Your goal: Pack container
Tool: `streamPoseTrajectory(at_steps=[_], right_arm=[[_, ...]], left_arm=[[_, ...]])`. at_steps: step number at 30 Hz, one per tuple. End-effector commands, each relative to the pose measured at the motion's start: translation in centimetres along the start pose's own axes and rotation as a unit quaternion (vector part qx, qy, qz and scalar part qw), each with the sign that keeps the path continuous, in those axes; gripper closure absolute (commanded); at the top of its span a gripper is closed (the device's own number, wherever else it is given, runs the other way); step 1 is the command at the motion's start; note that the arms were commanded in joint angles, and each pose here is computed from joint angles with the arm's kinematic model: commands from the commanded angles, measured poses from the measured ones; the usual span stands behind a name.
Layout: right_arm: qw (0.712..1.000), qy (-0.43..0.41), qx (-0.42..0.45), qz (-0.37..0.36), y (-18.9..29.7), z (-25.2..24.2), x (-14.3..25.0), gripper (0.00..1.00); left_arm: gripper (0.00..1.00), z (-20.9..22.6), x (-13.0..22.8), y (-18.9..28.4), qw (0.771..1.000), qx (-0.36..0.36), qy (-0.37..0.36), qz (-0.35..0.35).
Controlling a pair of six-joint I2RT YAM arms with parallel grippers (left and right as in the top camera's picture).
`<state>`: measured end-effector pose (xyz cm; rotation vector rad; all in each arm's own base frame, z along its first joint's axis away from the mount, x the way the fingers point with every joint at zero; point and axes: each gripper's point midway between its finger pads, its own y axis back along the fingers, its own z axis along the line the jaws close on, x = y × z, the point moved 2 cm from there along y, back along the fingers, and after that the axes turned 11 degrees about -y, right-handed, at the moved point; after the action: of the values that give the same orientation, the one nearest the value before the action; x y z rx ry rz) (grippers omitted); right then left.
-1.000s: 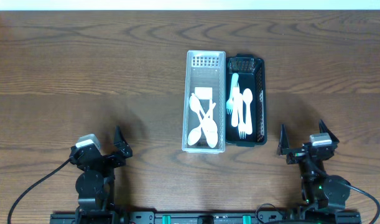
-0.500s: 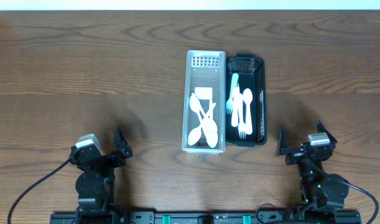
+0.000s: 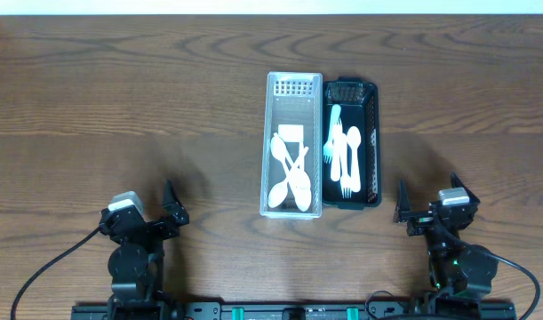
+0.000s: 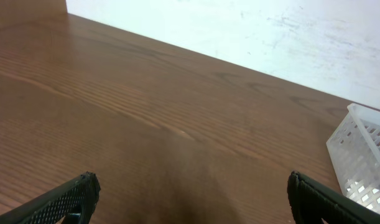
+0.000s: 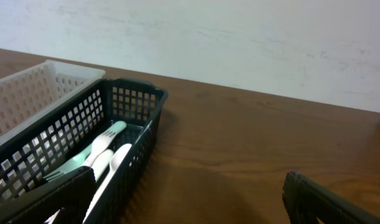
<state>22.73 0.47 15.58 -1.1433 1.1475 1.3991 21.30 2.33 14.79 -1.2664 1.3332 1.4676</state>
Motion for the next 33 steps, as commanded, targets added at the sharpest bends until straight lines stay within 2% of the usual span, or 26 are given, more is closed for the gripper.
streamPoseTrajectory(at_steps=[1, 33], right_arm=[[1.000, -0.006, 0.001, 0.005, 0.0, 0.0, 0.3, 0.01], [1.000, -0.001, -0.001, -0.019, 0.3, 0.1, -0.7, 0.01]], left_arm=[[0.02, 0.2, 1.2, -0.3, 1.000, -0.006, -0.003, 0.013], [0.02, 0.2, 1.2, -0.3, 1.000, -0.006, -0.003, 0.013]])
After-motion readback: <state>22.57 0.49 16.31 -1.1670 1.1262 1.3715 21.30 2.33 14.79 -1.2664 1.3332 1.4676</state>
